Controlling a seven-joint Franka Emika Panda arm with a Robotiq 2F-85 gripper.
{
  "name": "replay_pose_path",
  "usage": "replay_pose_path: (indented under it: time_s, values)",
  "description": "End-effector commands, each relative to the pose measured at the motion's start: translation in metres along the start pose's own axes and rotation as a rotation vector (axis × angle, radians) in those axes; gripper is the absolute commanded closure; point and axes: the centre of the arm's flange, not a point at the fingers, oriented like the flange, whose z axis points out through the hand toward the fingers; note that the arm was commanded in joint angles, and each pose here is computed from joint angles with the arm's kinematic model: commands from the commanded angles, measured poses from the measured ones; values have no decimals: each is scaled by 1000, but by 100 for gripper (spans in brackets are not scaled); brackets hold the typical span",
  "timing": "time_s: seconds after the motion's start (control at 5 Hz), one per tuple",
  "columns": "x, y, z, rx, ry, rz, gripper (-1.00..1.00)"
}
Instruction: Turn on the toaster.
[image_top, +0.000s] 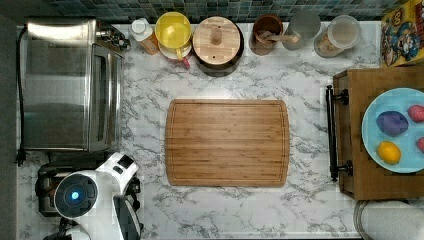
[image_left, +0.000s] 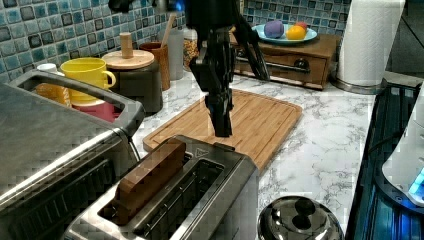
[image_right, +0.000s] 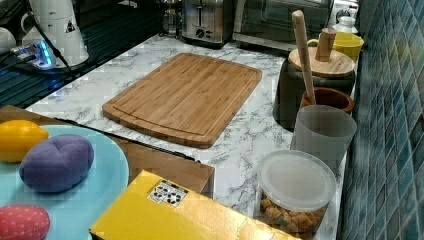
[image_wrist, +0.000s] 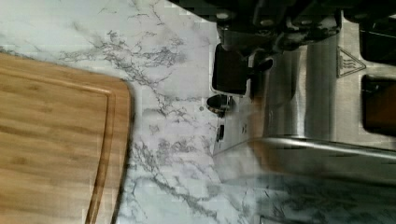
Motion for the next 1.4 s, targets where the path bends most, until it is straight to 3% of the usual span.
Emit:
replay_pose_path:
  time_s: [0.2, 0.6, 0.8, 1.0, 1.4]
  values:
    - [4, 28, 11, 1, 24, 153, 100]
    - [8, 46, 26, 5, -4, 200, 100]
    - [5, 43, 47, 2, -75, 148, 100]
    - [-1, 28, 61, 35, -90, 99, 100]
    - [-4, 20, 95, 36, -187, 71, 100]
